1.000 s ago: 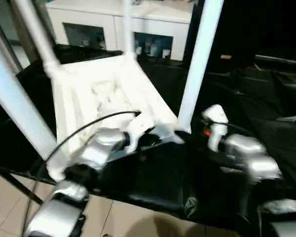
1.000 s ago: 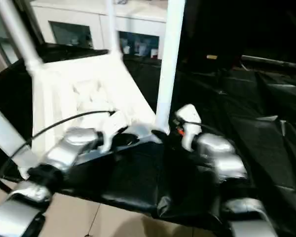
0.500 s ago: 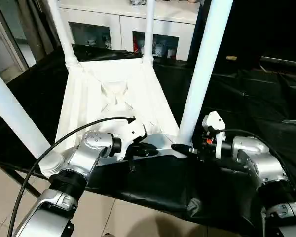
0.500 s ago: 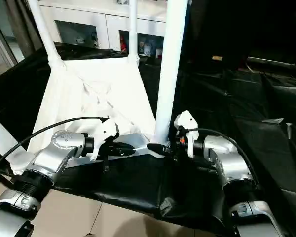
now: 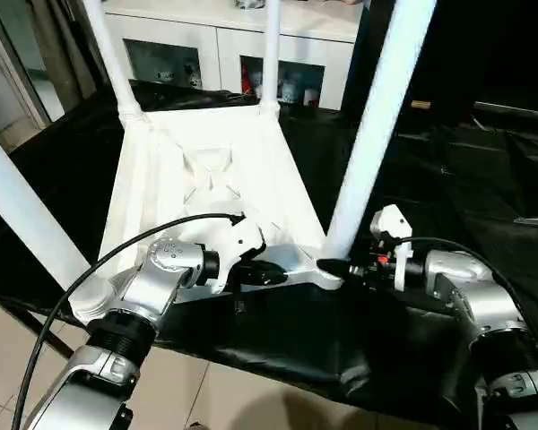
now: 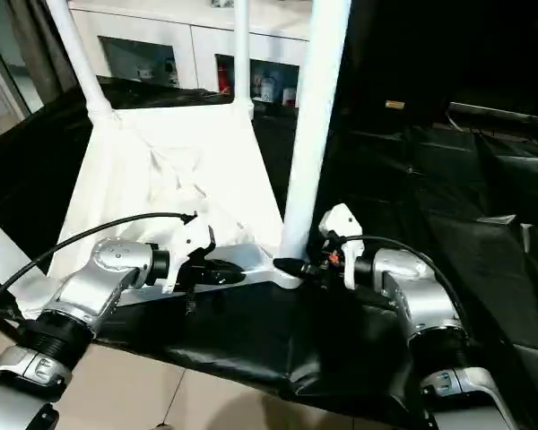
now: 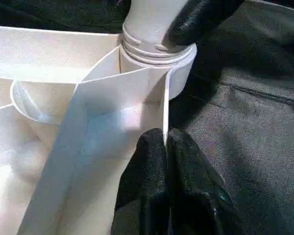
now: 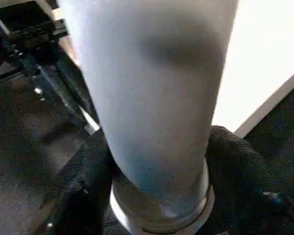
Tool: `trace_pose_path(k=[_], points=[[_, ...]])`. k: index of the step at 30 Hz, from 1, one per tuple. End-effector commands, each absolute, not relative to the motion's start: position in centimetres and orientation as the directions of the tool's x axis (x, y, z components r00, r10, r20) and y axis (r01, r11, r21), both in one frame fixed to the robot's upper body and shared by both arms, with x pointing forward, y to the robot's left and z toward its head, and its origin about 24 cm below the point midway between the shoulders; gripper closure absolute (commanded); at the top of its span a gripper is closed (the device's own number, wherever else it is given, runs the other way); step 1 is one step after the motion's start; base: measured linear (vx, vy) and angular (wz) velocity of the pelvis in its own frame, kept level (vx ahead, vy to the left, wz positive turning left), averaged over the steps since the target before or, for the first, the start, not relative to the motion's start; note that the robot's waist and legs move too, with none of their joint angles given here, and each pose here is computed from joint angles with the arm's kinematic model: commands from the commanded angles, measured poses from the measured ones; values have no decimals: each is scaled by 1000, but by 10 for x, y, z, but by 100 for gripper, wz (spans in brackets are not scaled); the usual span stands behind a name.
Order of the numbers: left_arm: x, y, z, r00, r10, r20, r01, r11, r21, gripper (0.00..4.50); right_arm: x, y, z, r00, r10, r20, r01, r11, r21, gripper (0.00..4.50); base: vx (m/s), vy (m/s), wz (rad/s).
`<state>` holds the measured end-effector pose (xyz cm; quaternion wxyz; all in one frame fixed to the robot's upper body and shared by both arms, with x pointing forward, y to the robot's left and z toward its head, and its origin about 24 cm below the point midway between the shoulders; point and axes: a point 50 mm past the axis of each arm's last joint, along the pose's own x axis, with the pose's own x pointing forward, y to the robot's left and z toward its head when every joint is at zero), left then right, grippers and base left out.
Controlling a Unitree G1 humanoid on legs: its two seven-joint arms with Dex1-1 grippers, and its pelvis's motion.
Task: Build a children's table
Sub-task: Rotate leg to tighten
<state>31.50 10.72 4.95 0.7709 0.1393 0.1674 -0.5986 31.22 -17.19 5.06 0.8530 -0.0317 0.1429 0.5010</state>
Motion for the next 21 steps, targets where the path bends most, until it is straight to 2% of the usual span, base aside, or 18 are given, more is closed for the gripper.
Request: trace_pose_path(k=[1,4,8,11,17,18,21], points=[[322,94,58,279,-895,-348,957,288,28,450,308,-165,40,470,835,-286,-843,521,134,209,0,0,0],[332,85,57,382,-847,-369,920,386,67,450,315,-154,27,613,734,-292,-735,666,127,218,0,0,0],[342,66,55,499,-776,-386,857,507,89,450,324,-136,12,780,522,-346,-520,848,105,235,0,0,0],[345,57,56,531,-754,-387,836,540,97,450,328,-129,8,829,410,-381,-404,909,98,235,0,0,0],[345,53,57,526,-760,-382,844,523,121,450,333,-117,14,841,423,-336,-412,905,107,235,0,0,0],[345,55,57,515,-768,-381,851,511,121,450,334,-113,20,841,454,-295,-434,891,136,172,0,0,0],[343,60,56,496,-781,-380,863,493,112,450,334,-107,29,813,535,-230,-502,844,188,167,0,0,0]])
